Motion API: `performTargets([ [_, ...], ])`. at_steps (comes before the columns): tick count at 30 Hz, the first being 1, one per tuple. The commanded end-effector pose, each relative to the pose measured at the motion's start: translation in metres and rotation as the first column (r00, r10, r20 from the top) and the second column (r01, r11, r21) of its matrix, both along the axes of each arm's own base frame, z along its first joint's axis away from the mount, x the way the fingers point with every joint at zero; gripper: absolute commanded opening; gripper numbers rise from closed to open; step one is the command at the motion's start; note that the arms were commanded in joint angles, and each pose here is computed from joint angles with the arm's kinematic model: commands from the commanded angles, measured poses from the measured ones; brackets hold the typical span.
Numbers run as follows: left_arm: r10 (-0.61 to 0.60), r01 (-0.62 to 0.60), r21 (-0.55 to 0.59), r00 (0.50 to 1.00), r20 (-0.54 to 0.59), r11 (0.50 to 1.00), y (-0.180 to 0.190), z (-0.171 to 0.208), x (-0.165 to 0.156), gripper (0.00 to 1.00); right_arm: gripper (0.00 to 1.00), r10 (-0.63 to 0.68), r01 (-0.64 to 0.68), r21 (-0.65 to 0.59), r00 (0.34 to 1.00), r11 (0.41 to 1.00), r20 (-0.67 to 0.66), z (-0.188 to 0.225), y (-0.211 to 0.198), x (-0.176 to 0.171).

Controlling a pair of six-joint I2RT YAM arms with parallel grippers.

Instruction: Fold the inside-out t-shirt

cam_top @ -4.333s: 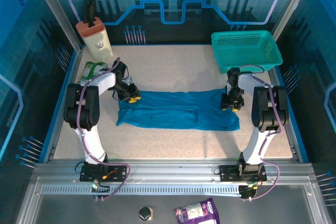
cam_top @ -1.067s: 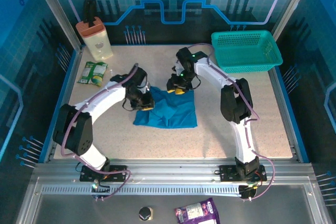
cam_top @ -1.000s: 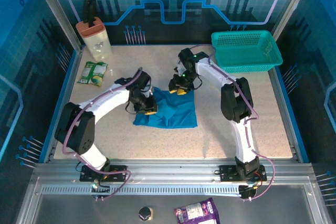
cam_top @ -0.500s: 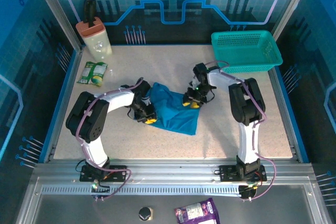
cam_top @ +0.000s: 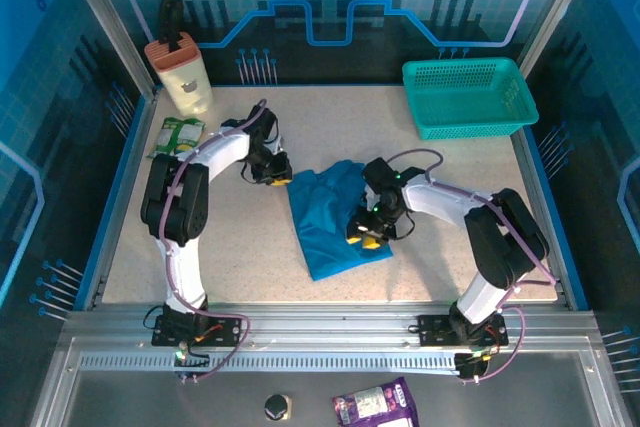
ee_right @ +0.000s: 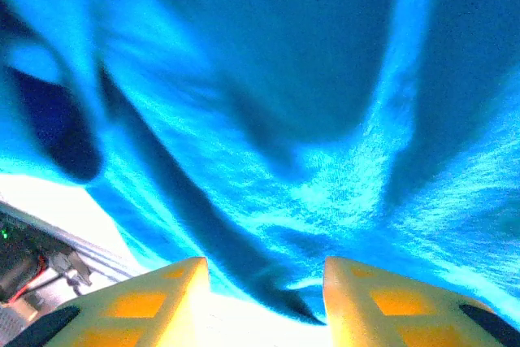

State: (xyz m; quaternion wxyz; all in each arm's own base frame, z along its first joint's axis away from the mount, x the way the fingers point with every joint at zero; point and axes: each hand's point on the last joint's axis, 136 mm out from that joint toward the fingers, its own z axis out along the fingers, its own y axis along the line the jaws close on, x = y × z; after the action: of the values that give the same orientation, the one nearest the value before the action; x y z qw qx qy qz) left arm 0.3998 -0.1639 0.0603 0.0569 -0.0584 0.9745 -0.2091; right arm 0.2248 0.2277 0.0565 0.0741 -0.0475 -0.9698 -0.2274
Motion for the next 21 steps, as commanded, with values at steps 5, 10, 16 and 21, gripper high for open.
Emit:
performTargets([
  [5, -0.257, 0.251, 0.060, 0.958, 0.129, 0.966, -0.052, 0.070, -0.048, 0.32, 0.43, 0.124, -0.045, -0.311, 0.963, 0.949, 0.239, 0.039, -0.050, 0.092],
  [10, -0.390, 0.367, 0.178, 0.914, 0.113, 0.913, -0.080, 0.069, -0.084, 0.42, 0.45, 0.211, -0.097, -0.393, 0.943, 0.914, 0.256, 0.035, -0.053, 0.133],
  [16, -0.492, 0.455, 0.289, 0.868, 0.068, 0.842, -0.100, 0.049, -0.097, 0.49, 0.44, 0.258, -0.143, -0.396, 0.932, 0.907, 0.255, 0.022, -0.042, 0.164],
  [21, -0.507, 0.448, 0.411, 0.861, 0.040, 0.794, -0.094, 0.031, -0.085, 0.45, 0.39, 0.261, -0.153, -0.352, 0.923, 0.923, 0.283, 0.018, -0.029, 0.177],
])
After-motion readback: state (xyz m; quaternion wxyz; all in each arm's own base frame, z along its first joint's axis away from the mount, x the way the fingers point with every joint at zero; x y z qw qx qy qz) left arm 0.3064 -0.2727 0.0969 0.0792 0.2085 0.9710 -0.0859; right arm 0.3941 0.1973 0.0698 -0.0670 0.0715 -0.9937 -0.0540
